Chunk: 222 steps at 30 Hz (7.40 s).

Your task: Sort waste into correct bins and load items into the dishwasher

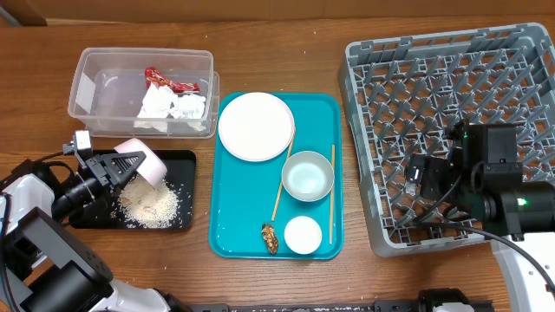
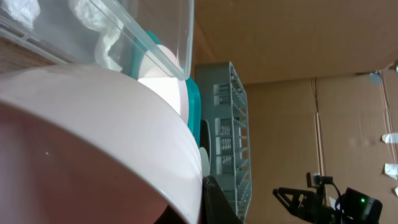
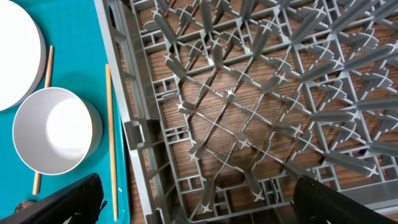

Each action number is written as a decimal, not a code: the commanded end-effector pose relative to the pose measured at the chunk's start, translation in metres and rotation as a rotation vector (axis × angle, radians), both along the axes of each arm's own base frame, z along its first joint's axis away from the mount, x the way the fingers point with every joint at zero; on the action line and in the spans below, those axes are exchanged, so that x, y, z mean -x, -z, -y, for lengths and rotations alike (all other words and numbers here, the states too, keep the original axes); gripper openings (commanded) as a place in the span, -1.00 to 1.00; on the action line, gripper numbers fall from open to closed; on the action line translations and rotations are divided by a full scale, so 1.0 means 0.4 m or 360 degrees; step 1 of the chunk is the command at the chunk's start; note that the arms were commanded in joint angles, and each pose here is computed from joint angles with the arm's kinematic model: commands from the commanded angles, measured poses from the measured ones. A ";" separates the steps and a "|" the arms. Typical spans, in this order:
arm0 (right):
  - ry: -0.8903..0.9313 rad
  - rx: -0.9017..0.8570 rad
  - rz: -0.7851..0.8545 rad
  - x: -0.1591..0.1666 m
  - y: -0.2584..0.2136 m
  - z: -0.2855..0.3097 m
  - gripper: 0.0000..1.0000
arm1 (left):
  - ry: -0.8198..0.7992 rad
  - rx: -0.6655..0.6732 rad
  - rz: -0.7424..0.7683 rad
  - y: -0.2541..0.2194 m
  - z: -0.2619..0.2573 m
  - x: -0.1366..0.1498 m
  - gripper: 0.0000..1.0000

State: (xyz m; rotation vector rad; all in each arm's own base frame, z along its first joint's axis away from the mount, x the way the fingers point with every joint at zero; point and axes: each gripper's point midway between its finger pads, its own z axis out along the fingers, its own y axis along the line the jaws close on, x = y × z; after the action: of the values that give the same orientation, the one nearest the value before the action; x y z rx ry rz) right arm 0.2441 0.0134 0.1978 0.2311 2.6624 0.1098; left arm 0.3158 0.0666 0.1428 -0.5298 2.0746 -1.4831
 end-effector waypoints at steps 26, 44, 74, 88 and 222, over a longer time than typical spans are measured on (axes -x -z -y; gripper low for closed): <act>-0.0015 0.0001 0.0053 -0.010 -0.027 -0.003 0.99 | 0.0590 -0.1002 -0.0223 -0.065 0.308 0.076 -0.92; -0.0015 0.0002 0.0047 -0.008 -0.025 -0.002 1.00 | 0.1078 -0.1702 -0.0384 0.181 0.603 0.105 -0.92; -0.0560 -0.0632 -0.0200 0.085 -0.016 -0.265 0.92 | 0.0369 -0.1627 -0.0502 -0.130 0.367 0.047 0.36; -0.0763 -0.0453 -0.0747 0.140 0.162 -0.436 0.39 | 0.0252 -0.1623 -0.0663 -0.132 0.279 0.082 0.49; 0.0135 -0.0095 -0.0266 -0.018 0.005 -0.042 0.42 | 0.1663 -0.1494 -0.0684 0.053 0.694 0.193 -0.92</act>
State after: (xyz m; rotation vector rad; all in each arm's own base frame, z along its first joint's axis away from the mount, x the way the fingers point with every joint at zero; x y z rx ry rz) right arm 0.2464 0.0468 0.1877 0.3765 2.8606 0.2700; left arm 0.2266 -0.1972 0.0909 0.6413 3.3629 -0.3170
